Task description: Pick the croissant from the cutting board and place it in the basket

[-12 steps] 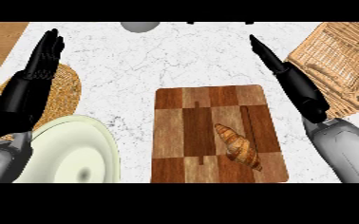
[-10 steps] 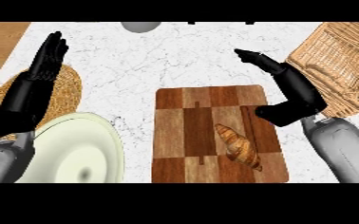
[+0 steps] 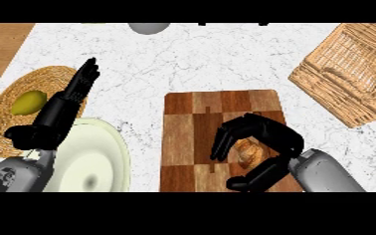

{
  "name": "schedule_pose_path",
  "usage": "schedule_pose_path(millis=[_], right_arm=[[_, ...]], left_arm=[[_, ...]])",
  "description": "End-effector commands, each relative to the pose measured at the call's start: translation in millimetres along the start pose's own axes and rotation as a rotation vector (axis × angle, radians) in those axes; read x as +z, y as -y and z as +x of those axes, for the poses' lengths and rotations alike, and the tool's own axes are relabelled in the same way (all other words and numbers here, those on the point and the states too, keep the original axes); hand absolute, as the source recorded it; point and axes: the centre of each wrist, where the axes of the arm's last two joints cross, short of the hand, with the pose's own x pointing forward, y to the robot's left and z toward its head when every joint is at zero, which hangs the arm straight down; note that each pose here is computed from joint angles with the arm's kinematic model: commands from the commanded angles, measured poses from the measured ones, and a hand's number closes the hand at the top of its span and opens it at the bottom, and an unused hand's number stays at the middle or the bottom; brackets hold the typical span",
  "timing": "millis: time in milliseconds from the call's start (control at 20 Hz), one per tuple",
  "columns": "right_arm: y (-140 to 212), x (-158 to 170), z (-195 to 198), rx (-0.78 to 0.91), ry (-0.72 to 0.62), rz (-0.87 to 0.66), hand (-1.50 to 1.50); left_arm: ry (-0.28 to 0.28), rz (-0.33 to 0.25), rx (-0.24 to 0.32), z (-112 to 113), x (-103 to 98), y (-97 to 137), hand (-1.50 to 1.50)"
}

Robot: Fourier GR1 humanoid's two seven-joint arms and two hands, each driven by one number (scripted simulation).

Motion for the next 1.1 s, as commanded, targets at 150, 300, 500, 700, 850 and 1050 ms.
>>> schedule_pose_path(millis=[150, 300, 500, 700, 850, 1050], right_arm=[[-69, 25, 20, 0.232, -0.006, -0.059, -1.50], [-27, 35, 49, 0.499, -0.082, -0.105, -1.50], [7, 20, 106, 0.733, -0.137, -0.215, -1.50], [16, 23, 139, 0.985, -0.352, -0.029, -1.50], [28, 22, 165, 0.970, -0.517, 0.120, -1.50], [28, 27, 196, 0.908, -0.595, 0.273, -1.50]], left_arm=[[-0.057, 0.007, 0.022, -12, 13, -1, 0.00], [-0.063, 0.016, -0.001, -4, 8, 1, 0.00], [-0.060, 0.022, 0.014, -9, 4, -1, 0.00], [-0.053, 0.012, 0.015, -8, -3, -3, 0.00], [-0.052, -0.020, 0.009, -8, 7, 9, 0.00], [-0.051, -0.018, 0.014, 5, 7, 5, 0.00]])
